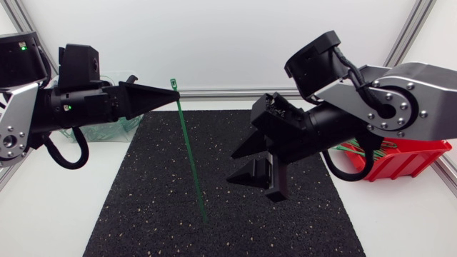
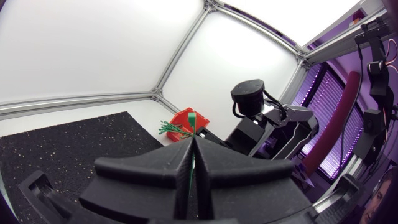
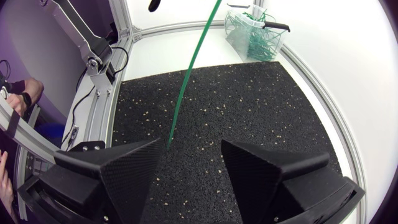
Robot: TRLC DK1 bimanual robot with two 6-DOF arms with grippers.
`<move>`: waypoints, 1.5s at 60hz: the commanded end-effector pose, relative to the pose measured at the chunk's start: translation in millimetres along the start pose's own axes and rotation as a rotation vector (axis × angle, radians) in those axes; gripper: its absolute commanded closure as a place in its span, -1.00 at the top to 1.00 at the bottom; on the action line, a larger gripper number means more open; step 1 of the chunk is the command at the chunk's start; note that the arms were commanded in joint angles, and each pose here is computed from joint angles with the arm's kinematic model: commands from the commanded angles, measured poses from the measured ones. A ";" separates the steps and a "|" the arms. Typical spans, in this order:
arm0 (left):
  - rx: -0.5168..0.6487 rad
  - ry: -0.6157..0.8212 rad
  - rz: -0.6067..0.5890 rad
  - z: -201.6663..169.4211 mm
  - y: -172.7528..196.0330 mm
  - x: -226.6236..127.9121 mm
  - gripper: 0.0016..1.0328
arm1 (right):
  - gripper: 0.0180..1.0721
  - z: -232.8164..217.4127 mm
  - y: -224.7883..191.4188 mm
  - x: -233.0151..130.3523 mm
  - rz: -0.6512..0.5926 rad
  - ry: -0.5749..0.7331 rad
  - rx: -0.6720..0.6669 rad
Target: Take a green cable tie from the red box, thread the tail through the head to close it, then place it in the transparent bin on the left.
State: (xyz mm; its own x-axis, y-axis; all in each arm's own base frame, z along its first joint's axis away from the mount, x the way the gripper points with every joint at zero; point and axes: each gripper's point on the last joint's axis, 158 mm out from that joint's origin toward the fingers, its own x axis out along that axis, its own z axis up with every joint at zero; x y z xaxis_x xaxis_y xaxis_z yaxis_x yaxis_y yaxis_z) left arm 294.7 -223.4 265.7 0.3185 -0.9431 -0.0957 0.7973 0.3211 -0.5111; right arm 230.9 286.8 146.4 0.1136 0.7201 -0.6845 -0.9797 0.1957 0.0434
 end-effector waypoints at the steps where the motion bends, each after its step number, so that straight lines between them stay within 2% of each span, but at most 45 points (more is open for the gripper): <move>1: 0.032 -0.047 0.039 16.9 -0.1 -9.9 -0.94 | 0.69 -8.6 4.5 0.8 -0.015 0.026 -0.019; 3: 0.022 -0.067 0.079 19.7 6.8 -15.5 -0.94 | 0.69 -9.5 3.5 -0.5 -0.026 0.028 -0.023; 10: 0.034 -0.073 0.080 22.0 4.5 -17.4 -0.94 | 0.70 -11.8 0.6 -5.4 -0.069 0.038 -0.069; 15: 0.037 -0.074 0.078 22.3 2.3 -17.4 -0.94 | 0.91 -17.5 2.2 -7.2 -0.107 0.066 -0.125; 20: 0.027 -0.059 0.071 19.1 -0.7 -15.3 -0.94 | 0.91 -23.3 2.6 -5.9 -0.160 0.101 -0.189; 25: 0.030 -0.028 0.041 12.1 -9.2 -7.0 -0.94 | 0.91 -28.0 7.0 -7.0 -0.163 0.117 -0.192; 39: -0.023 0.024 0.110 -0.3 12.4 1.5 -0.95 | 0.91 -7.8 18.2 -13.7 -0.242 0.074 -0.259; 42: -0.028 0.036 0.148 -3.6 18.9 -0.3 -0.95 | 0.91 -3.9 19.6 -11.9 -0.284 0.060 -0.316; 48: -0.069 0.101 0.141 -14.8 20.6 2.7 -0.95 | 0.91 -9.4 20.2 -6.7 -0.345 0.091 -0.413; 51: -0.102 0.125 0.099 -16.8 14.7 3.0 -0.95 | 0.91 -13.4 18.6 -2.7 -0.376 0.113 -0.459; 64: -0.228 0.176 0.052 -14.1 14.8 0.4 -0.95 | 0.91 -19.5 3.1 2.3 -0.487 0.182 -0.688; 81: -0.378 0.213 -0.002 -18.1 36.7 -0.4 -0.95 | 0.91 -10.4 -5.8 11.4 -0.528 0.207 -0.902; 90: -0.407 0.220 -0.016 -16.9 41.4 -0.3 -0.95 | 0.91 -7.6 -7.5 24.5 -0.544 0.210 -1.046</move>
State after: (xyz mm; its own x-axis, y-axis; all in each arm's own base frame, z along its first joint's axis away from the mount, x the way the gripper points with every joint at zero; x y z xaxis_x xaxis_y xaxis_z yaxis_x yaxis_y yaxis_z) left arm 313.3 -212.0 220.7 0.1648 -0.9518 -0.2588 0.5027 0.3068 -0.8082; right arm 244.2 296.5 144.0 0.6315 0.5748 -0.5204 -0.5408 -0.1546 -0.8269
